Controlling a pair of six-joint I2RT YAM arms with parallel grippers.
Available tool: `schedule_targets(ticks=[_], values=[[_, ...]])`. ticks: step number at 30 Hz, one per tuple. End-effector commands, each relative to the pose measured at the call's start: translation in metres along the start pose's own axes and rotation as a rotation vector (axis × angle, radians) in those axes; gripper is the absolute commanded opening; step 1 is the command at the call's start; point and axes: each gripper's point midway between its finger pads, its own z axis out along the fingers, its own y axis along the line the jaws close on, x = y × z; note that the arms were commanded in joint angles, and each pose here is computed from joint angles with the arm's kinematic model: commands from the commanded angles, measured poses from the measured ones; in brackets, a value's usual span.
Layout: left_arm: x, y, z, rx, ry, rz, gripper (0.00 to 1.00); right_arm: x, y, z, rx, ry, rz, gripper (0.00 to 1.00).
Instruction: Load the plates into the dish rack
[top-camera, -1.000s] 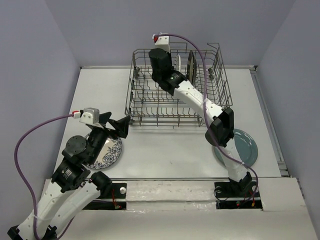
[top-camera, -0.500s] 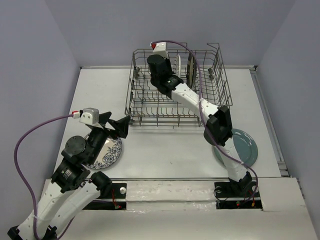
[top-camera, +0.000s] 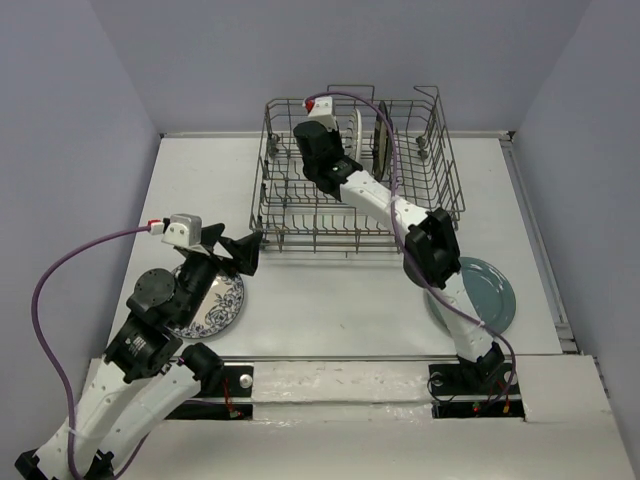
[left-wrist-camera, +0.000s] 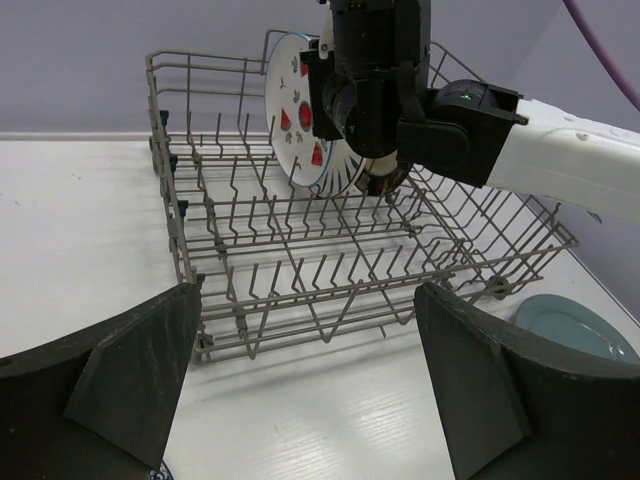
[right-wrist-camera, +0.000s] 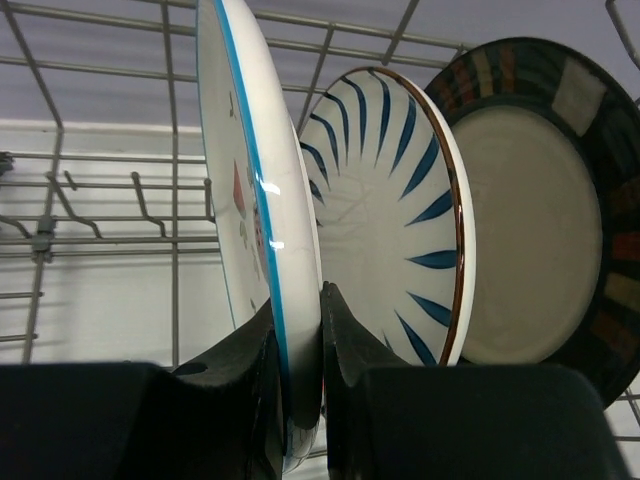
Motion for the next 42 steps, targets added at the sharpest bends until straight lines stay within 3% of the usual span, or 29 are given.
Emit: schedule_targets(ticks=[1,12,19,27,33,34,38,39,40,42], values=[[-0.003,-0.002,0.006,0.002,-0.024,0.000,0.99,-0.026,-0.006,0.003,0.027,-0.058,0.178,0.07],[-0.002,-0.001,0.008,-0.004,-0.018,0.003,0.99,-0.005,-0.003,0.012,0.041,-0.033,0.160,0.07],[0.001,0.001,0.010,-0.014,-0.010,0.006,0.99,-0.016,-0.008,0.001,-0.008,-0.031,0.196,0.50],[0.002,0.008,0.013,-0.050,-0.007,0.010,0.99,-0.057,-0.021,-0.033,-0.164,-0.043,0.290,0.57],[0.002,0.016,0.015,-0.087,-0.008,0.014,0.99,-0.078,-0.008,-0.096,-0.488,-0.029,0.348,0.71],[0.002,0.018,0.015,-0.101,-0.009,0.015,0.99,-0.064,0.011,-0.116,-0.593,0.002,0.342,0.72],[0.001,0.027,0.015,-0.142,-0.016,0.018,0.99,-0.077,0.033,-0.208,-0.872,-0.014,0.390,0.71],[0.000,0.028,0.015,-0.151,-0.019,0.018,0.99,-0.063,0.033,-0.230,-0.910,0.002,0.382,0.65],[-0.002,0.031,0.015,-0.168,-0.026,0.016,0.99,-0.061,0.046,-0.266,-0.992,-0.014,0.390,0.48],[-0.003,0.037,0.015,-0.193,-0.033,0.019,0.99,-0.053,0.055,-0.296,-1.072,-0.011,0.439,0.28]])
